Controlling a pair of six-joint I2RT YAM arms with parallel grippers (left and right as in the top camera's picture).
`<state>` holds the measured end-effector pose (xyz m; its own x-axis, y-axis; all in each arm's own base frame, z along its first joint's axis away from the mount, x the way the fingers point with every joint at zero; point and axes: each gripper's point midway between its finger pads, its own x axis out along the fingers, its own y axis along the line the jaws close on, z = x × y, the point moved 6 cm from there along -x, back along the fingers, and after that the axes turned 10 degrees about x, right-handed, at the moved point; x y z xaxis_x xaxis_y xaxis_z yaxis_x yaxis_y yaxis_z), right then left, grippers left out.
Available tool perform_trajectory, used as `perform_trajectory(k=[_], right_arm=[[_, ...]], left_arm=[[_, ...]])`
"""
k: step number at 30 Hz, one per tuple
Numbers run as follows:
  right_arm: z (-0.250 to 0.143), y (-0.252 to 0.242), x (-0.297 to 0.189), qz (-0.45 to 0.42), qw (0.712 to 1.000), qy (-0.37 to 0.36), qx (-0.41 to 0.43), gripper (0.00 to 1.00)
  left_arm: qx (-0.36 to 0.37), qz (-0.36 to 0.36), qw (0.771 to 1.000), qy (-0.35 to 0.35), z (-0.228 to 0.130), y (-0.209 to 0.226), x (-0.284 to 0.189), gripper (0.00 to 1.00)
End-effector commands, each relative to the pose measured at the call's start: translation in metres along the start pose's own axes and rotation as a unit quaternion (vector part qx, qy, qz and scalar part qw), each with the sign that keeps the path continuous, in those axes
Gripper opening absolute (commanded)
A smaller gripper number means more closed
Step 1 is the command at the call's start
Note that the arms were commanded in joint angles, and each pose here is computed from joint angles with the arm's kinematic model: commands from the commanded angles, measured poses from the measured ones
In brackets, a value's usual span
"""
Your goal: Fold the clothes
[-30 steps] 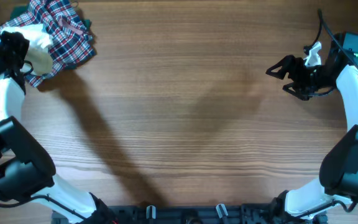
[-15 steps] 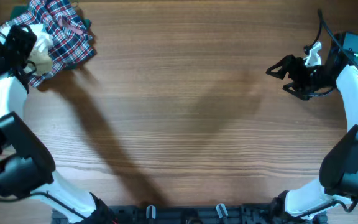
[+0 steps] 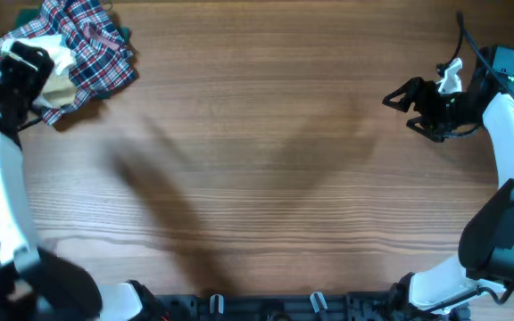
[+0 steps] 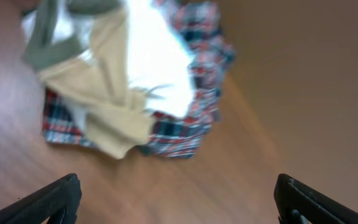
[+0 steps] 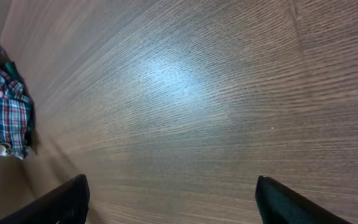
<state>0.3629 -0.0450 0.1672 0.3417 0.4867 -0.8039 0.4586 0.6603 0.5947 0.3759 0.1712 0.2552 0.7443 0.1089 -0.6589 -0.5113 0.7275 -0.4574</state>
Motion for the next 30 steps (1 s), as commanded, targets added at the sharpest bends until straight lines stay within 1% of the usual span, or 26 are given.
perform_trajectory(k=[1, 5, 8, 10, 15, 20, 25, 27, 30], right_arm=[[-0.001, 0.007, -0.010, 0.001, 1.000, -0.011, -0.023, 0.86], [-0.005, 0.005, -0.010, -0.003, 0.999, 0.000, -0.033, 0.86], [-0.007, 0.005, -0.010, -0.005, 0.999, 0.004, -0.035, 0.86], [-0.007, 0.005, -0.010, -0.004, 0.999, 0.004, -0.036, 0.86], [-0.007, 0.005, -0.010, -0.005, 0.999, 0.004, -0.035, 0.87], [-0.007, 0.005, -0.010, -0.005, 0.999, 0.004, -0.035, 0.87], [-0.006, 0.005, -0.010, -0.004, 0.999, 0.003, -0.036, 0.87], [-0.007, 0.005, -0.010, -0.004, 0.999, 0.003, -0.035, 0.87], [-0.007, 0.005, -0.010, -0.004, 0.999, 0.004, -0.035, 0.86]], left_arm=[[-0.063, 0.042, 0.996, 0.055, -0.021, 0.032, 0.049, 1.00], [-0.078, 0.046, 0.993, 0.071, -0.032, 0.055, 0.096, 1.00], [-0.072, 0.043, 0.995, 0.058, -0.027, 0.058, 0.102, 1.00], [-0.066, 0.036, 0.997, 0.033, -0.017, 0.056, 0.102, 0.99], [-0.064, 0.030, 0.997, 0.010, -0.007, 0.058, 0.101, 0.95], [-0.072, 0.034, 0.997, -0.009, 0.003, 0.070, 0.097, 0.83], [-0.076, 0.037, 0.996, -0.010, 0.005, 0.075, 0.096, 0.79], [-0.074, 0.036, 0.997, -0.014, 0.006, 0.074, 0.096, 0.74], [-0.072, 0.031, 0.997, -0.022, 0.009, 0.073, 0.096, 0.53]])
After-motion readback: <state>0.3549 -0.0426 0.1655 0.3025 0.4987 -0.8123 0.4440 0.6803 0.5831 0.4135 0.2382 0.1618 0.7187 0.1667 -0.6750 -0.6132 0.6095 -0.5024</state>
